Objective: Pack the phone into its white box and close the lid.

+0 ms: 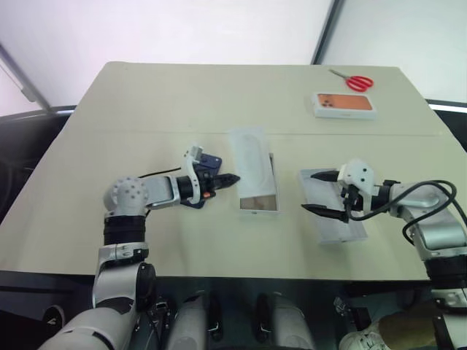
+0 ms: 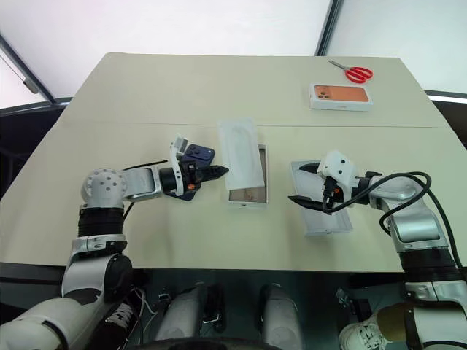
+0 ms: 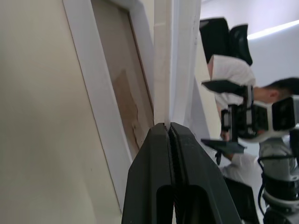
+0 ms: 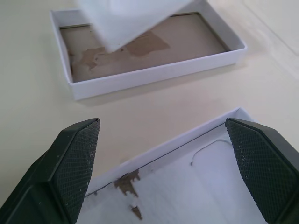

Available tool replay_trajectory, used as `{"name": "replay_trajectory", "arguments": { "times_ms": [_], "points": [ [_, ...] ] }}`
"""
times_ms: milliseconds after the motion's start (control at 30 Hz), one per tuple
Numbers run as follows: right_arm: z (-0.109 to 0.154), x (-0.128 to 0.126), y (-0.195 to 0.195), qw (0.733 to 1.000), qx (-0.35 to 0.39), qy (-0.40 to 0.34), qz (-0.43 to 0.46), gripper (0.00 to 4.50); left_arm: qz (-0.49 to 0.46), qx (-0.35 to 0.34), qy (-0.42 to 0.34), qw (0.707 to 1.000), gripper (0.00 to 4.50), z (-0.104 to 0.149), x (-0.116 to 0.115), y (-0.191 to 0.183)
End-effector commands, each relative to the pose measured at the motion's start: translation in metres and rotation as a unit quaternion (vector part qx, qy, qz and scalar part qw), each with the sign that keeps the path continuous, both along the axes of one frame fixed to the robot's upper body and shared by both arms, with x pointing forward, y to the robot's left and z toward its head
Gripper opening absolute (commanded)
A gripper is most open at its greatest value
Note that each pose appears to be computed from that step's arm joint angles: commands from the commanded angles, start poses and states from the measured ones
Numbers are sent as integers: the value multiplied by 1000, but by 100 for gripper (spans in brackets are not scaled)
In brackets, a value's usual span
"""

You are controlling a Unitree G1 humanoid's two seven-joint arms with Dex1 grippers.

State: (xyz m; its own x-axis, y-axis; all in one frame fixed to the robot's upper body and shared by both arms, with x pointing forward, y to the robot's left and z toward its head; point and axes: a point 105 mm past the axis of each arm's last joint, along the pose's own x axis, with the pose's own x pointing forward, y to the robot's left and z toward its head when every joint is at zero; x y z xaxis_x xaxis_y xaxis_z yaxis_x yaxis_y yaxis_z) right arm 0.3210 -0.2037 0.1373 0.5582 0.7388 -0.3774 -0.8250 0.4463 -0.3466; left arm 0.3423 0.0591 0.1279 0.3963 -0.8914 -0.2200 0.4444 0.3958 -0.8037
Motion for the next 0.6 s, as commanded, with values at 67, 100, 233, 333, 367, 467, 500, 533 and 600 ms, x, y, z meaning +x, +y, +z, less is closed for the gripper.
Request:
{"name": "replay_trajectory", "arguments": {
  "times_ms": [67, 100, 233, 333, 367, 467, 500, 533, 600],
  "points": [
    [12, 0, 1, 999, 1, -37, -4, 449, -31, 2, -19, 999, 0, 9, -2, -6],
    [12, 0, 0, 999, 1, -37, -6, 449, -34, -1, -16, 999, 0, 9, -2, -6],
    [11, 0, -2, 999, -8, -45, -11, 449, -37, 4, -16, 999, 0, 7, -1, -7],
    [11, 1, -2, 999, -6, -47, -14, 450, -39, 0, -9, 999, 29, 7, -2, -7],
    [10, 1, -2, 999, -7, -47, -13, 450, -38, 1, -9, 999, 60, 7, -1, -7],
    [10, 2, -1, 999, -7, -48, -12, 450, -35, 8, -13, 999, 188, 7, 0, -6],
    [10, 2, 0, 999, -6, -49, -12, 450, -35, 9, -16, 999, 247, 8, 1, -6],
    [10, 3, 0, 999, -6, -49, -11, 450, -35, 11, -20, 999, 297, 9, 1, -5],
    [9, 4, 1, 999, -5, -50, -10, 450, -33, 9, -21, 999, 391, 12, 2, -4]
  ]
}}
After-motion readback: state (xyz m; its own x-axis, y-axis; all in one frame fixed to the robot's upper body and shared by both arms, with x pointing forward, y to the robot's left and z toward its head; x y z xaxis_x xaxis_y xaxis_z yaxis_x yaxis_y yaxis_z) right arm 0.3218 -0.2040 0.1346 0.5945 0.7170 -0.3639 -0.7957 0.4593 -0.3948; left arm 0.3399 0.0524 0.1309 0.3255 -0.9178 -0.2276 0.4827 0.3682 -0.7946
